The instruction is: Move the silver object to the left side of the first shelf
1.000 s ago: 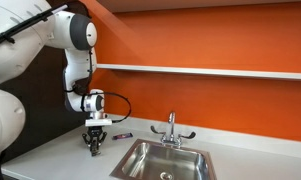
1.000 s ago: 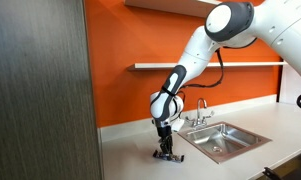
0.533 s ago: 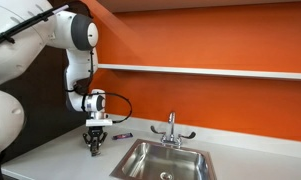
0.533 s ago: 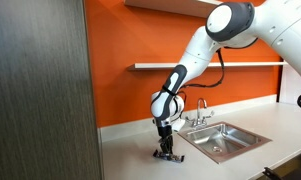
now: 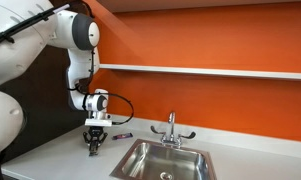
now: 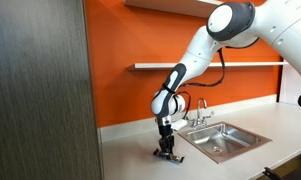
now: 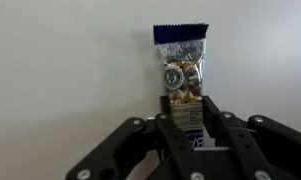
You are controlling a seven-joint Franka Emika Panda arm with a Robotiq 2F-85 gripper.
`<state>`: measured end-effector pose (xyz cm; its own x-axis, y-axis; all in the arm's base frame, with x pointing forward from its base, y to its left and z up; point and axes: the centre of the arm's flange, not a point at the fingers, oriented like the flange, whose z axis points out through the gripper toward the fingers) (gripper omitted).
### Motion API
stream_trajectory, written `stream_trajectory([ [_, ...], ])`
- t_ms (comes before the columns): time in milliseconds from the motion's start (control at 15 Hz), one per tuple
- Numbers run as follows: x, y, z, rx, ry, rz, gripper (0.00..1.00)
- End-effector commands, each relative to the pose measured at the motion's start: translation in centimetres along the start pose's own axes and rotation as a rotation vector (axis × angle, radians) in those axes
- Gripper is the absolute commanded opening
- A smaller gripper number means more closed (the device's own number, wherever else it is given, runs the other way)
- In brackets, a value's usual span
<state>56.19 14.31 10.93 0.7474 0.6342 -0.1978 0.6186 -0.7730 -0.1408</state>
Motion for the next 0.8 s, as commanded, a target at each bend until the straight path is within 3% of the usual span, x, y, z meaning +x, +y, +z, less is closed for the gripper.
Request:
stream_trajectory([
  [0,-0.7,-0.9,-2.4,0.004,-0.001,0.093,0.1],
  [400,-1.4,-2.2,-4.9,-0.018,0.012,0.205,0.1],
  [733,-3.0,-3.4,-6.2,0.009,0.02,0.34,0.1],
])
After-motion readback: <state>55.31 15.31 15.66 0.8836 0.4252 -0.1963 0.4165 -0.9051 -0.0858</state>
